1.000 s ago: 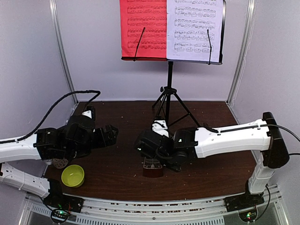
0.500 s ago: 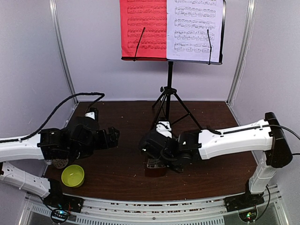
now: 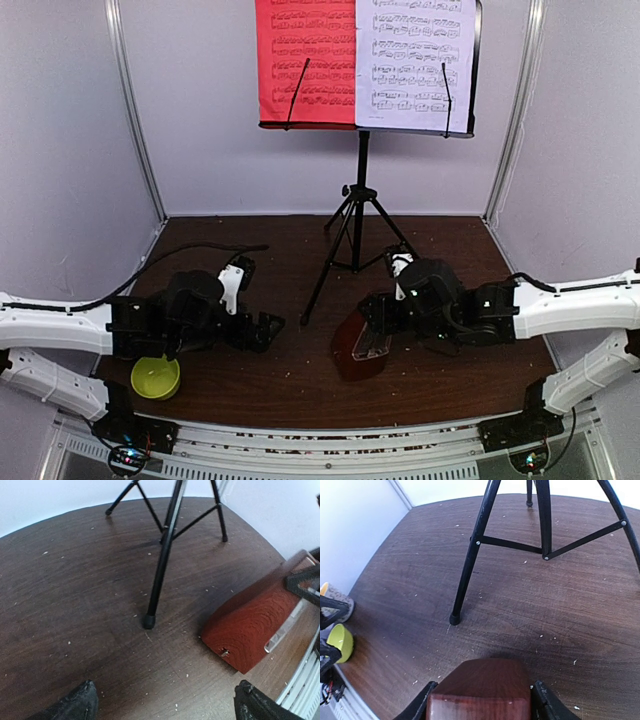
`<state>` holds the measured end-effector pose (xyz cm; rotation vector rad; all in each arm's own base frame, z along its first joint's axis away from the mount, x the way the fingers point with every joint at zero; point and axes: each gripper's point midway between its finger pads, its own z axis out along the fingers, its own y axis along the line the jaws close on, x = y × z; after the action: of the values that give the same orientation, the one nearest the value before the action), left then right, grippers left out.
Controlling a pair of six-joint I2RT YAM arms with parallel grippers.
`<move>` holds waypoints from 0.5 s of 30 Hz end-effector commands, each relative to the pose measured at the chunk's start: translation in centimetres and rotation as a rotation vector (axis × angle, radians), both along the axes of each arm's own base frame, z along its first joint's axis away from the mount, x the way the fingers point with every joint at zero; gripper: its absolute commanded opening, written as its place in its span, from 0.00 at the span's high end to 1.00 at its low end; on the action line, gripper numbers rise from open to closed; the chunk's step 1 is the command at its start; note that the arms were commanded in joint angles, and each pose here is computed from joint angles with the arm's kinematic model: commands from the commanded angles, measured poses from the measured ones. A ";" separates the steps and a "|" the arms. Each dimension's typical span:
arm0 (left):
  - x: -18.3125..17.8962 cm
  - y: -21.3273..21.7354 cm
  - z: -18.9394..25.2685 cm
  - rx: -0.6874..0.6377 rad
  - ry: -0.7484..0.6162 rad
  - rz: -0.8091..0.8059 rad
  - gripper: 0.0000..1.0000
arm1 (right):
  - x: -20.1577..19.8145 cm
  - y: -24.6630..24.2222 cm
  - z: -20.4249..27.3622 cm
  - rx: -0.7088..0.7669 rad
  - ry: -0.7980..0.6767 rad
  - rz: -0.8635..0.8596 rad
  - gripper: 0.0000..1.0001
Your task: Set up the instrument practice props
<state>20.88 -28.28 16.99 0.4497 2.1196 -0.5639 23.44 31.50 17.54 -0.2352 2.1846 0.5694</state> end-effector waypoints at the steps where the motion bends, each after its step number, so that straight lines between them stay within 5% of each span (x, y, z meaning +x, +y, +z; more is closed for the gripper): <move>1: -1.4 -3.5 1.7 -0.069 -0.128 -0.239 0.03 | -0.7 2.0 5.7 0.248 -0.109 0.208 0.75; 15: -6.0 -7.5 -0.4 -0.051 -0.286 -0.513 0.06 | -4.6 1.7 10.0 0.325 -0.260 0.557 0.92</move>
<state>15.75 -34.26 14.61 0.9556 1.8679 -0.7118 20.52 31.81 20.85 -0.5941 2.0118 0.9476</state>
